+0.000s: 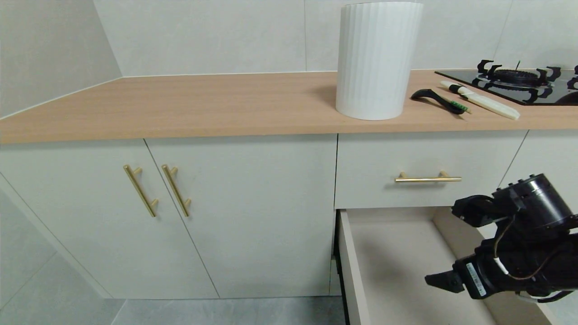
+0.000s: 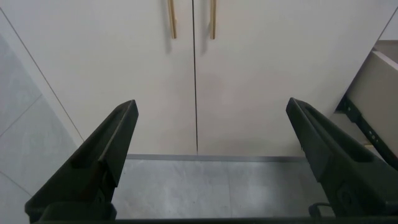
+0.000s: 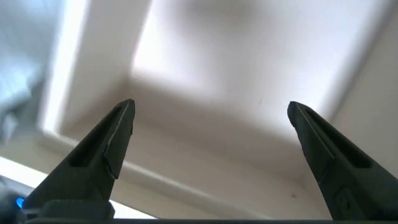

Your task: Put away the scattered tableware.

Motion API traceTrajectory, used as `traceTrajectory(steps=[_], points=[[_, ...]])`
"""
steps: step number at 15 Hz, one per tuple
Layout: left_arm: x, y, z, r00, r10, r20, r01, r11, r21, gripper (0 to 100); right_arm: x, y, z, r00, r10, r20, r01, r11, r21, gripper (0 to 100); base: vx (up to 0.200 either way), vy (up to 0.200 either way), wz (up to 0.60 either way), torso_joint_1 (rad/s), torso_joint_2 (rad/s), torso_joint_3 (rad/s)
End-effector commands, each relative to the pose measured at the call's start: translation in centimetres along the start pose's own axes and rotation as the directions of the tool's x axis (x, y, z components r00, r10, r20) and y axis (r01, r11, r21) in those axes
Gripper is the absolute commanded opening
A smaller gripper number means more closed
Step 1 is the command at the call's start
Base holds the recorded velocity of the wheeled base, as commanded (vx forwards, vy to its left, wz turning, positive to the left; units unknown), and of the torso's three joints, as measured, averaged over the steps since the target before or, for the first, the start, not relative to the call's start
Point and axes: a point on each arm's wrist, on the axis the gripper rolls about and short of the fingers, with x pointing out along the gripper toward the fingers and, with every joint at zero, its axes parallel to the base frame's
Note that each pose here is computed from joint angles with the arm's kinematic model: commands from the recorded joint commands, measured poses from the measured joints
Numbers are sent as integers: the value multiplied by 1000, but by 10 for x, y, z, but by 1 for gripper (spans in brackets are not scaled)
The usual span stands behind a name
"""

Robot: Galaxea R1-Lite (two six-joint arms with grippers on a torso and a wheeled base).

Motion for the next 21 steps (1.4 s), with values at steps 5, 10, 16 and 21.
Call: traceTrajectory(steps=[5,10,16,21], points=[[0,0,0,1000,2,0,-2,1000,0,100,-45,-17,12,979,-56,194,44,997,65,100,0,0,0,0,0,0],[0,0,0,1000,2,0,-2,1000,0,100,-47,-18,13,977,-72,203,59,996,68,100,0,0,0,6,-42,-37],[0,0,0,1000,2,0,-2,1000,0,100,-47,-18,13,976,-77,203,67,996,55,100,0,0,0,110,-383,-290],[0,0,0,1000,0,0,0,1000,0,100,-48,-18,13,975,-76,207,66,996,55,100,0,0,0,171,-474,-296]])
